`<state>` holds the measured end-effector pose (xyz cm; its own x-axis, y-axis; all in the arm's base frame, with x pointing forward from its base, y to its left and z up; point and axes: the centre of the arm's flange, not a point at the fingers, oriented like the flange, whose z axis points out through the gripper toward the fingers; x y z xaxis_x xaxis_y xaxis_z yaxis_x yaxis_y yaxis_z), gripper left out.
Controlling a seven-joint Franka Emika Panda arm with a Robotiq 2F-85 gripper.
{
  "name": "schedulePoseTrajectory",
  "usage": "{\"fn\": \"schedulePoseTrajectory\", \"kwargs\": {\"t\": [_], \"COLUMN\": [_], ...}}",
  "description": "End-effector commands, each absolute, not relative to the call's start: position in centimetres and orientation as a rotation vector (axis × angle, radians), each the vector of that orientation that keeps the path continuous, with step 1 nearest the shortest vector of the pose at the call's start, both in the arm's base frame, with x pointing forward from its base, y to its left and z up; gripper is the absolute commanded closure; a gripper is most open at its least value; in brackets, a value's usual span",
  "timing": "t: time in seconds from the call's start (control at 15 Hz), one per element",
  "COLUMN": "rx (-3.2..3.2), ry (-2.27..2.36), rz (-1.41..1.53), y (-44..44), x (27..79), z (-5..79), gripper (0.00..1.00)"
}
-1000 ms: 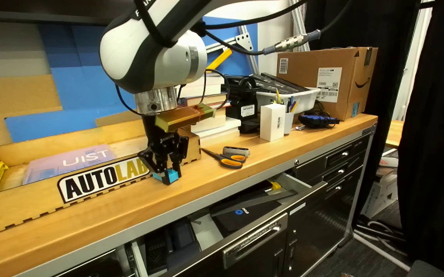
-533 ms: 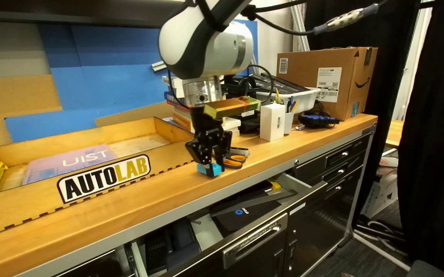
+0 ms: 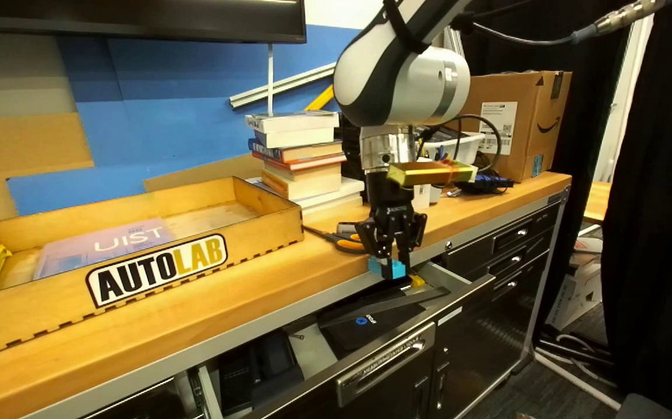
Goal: Pick up the blue block and place it inside the open drawer then close the drawer
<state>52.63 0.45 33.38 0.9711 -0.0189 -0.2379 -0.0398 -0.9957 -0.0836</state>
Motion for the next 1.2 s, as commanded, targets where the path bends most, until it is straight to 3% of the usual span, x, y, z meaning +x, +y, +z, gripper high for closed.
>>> {"fn": "schedulePoseTrajectory", "kwargs": {"t": [0.0, 0.07, 0.2, 0.47, 0.8, 1.13], "rx": [-2.938, -2.896, -2.847, -2.862, -2.923, -2.883], "ry": [0.173, 0.223, 0.272, 0.258, 0.320, 0.428], "rz": [0.317, 0.303, 0.259, 0.255, 0.375, 0.564], "y": [-2.2, -2.8, -3.3, -3.9, -4.8, -4.5], "x": [52.5, 52.6, 52.7, 50.6, 45.7, 45.7], "z": [31.0, 30.6, 30.4, 31.0, 30.4, 25.8], "gripper": [0.82, 0.39, 0.32, 0.01, 0.00, 0.00]}}
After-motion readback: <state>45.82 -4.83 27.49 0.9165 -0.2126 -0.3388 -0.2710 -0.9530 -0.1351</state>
